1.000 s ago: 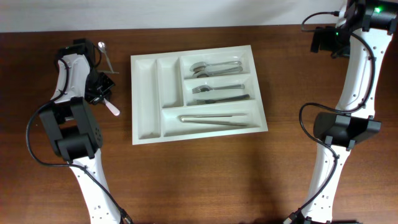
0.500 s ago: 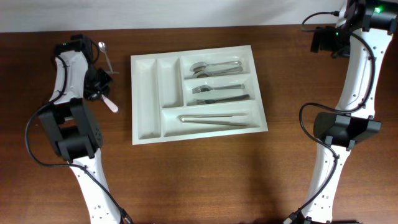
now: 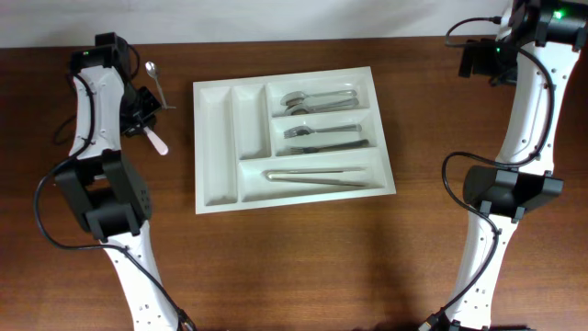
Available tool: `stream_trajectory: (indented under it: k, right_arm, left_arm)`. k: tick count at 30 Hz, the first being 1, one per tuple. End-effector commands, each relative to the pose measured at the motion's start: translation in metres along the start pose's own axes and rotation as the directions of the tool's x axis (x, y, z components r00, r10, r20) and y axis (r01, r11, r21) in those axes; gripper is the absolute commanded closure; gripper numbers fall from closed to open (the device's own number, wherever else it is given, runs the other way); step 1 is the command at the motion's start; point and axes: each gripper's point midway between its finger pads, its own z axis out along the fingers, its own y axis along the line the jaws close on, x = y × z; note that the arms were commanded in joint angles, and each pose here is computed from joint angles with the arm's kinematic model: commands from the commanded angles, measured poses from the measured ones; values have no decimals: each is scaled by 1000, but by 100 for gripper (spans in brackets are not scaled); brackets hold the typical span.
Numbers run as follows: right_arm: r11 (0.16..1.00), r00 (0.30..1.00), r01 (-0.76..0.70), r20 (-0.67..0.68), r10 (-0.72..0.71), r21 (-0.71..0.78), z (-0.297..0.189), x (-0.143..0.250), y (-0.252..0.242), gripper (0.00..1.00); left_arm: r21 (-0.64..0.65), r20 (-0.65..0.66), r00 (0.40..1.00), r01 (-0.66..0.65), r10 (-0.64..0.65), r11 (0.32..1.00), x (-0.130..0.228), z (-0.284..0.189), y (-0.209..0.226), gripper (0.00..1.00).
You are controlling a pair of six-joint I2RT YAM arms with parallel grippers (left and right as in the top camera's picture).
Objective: Pack container
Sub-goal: 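Carry the knife over the tray's leftmost compartment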
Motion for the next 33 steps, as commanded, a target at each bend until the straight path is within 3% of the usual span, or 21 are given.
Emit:
stream_trajectory:
  k: [1, 10, 23, 33]
  right_arm:
    - [1000, 1000, 9, 1, -9, 8, -4, 1, -2, 1]
    - [1000, 1000, 9, 1, -9, 8, -4, 1, -2, 1]
    - [1000, 1000, 9, 1, -9, 8, -4, 1, -2, 1]
    - [1000, 1000, 9, 1, -9, 8, -4, 1, -2, 1]
  left_arm:
    - [20, 70, 988, -143, 141, 990, 0, -29, -19, 98]
    - [22, 113, 918, -384, 379, 923, 21, -48, -63, 98]
    - [34, 124, 862, -499, 492, 866, 50, -63, -96, 98]
    - [111, 215, 801, -588, 559, 801, 84, -69, -170, 98]
